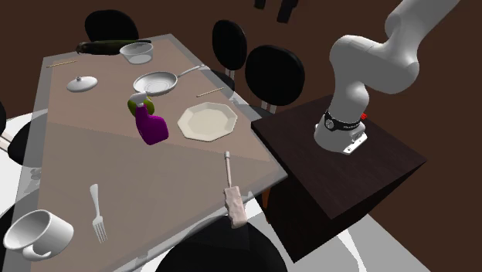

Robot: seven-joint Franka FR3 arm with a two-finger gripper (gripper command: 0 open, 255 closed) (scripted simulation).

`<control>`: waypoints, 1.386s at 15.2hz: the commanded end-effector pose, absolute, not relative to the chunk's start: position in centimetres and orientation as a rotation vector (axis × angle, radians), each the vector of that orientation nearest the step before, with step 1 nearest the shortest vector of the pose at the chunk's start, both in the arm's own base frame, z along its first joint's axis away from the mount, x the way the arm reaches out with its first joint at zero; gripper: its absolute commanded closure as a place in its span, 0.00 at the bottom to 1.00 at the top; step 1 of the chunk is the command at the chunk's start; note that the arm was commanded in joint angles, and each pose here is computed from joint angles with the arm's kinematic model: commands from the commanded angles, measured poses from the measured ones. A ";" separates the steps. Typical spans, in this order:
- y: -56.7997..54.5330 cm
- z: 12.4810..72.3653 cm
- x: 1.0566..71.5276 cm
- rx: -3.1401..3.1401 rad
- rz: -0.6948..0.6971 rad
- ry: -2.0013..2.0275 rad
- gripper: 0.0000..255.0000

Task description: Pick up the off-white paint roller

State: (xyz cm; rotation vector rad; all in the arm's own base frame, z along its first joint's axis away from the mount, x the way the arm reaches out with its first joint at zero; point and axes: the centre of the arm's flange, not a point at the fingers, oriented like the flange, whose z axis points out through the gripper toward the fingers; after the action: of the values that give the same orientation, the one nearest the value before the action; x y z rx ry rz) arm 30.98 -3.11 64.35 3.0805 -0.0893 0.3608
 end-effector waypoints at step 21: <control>-4.0 39.5 40.4 2.950 0.222 0.973 0.00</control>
State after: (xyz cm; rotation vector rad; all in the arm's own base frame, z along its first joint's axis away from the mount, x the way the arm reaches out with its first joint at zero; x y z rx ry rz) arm 39.88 -3.95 40.81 2.9683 0.9169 0.2262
